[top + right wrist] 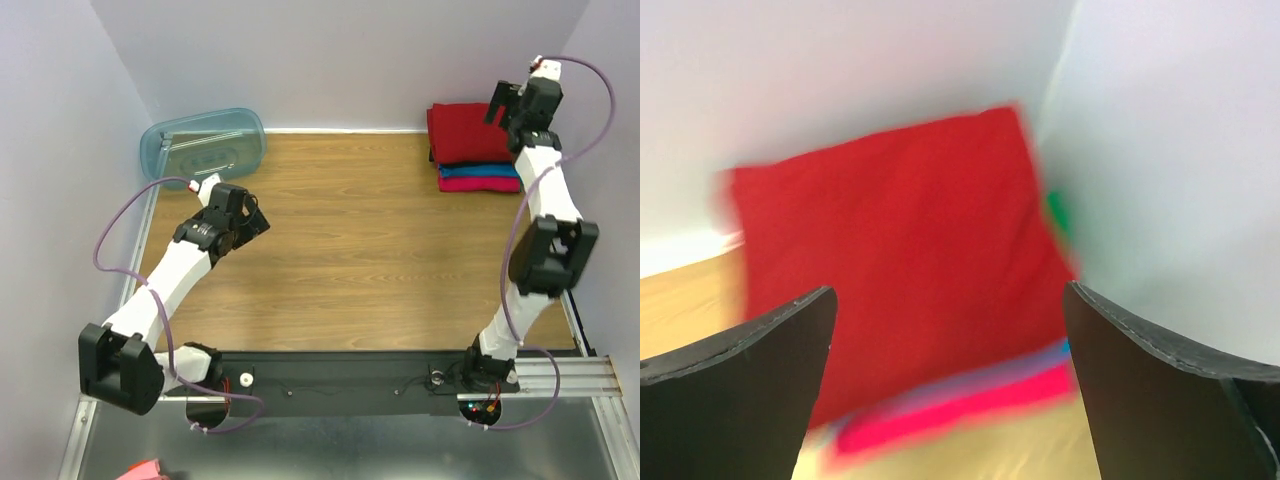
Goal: Fold and stack the t-shirts
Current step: Neatly place the folded tshirt to the corner
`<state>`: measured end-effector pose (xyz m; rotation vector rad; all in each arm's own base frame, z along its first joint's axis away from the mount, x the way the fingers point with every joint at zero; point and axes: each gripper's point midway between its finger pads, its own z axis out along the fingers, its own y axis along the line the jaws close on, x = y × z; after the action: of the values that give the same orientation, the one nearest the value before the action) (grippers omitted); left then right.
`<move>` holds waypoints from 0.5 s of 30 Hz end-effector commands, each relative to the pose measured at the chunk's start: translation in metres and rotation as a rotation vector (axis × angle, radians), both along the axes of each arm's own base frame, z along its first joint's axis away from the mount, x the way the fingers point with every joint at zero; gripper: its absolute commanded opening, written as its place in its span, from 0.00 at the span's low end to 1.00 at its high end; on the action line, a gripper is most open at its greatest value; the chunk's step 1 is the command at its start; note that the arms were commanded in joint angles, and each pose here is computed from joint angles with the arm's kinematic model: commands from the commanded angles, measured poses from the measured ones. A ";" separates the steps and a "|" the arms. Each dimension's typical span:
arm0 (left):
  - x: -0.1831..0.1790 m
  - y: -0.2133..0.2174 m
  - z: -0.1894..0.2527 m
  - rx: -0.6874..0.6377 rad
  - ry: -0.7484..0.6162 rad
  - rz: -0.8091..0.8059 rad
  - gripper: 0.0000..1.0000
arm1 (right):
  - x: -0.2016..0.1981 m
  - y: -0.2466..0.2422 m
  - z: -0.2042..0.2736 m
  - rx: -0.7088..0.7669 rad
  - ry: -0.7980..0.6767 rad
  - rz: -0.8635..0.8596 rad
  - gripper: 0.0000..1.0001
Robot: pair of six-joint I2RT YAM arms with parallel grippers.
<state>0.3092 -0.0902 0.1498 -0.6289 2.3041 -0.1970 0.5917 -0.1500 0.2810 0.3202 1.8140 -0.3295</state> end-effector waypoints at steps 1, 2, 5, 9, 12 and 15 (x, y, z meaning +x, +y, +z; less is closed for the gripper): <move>0.009 -0.007 0.042 -0.056 -0.142 -0.039 0.98 | -0.069 0.064 0.081 0.248 -0.214 0.164 1.00; 0.006 -0.009 0.045 -0.073 -0.157 -0.051 0.98 | -0.080 0.079 0.075 0.313 -0.206 0.211 1.00; 0.001 -0.010 0.053 -0.099 -0.201 -0.065 0.98 | -0.142 0.115 0.012 0.504 -0.102 0.254 1.00; -0.007 -0.007 0.057 -0.107 -0.242 -0.076 0.98 | -0.205 0.141 -0.001 0.616 -0.117 0.282 1.00; -0.015 -0.005 0.054 -0.111 -0.258 -0.077 0.98 | -0.255 0.159 -0.028 0.670 -0.116 0.315 1.00; -0.020 -0.012 0.055 -0.140 -0.287 -0.133 0.98 | -0.297 0.183 -0.052 0.712 -0.105 0.406 1.00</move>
<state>0.2904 -0.0960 0.1975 -0.5496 2.1078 -0.4193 0.3268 0.0003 0.2274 0.4866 1.8260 0.4341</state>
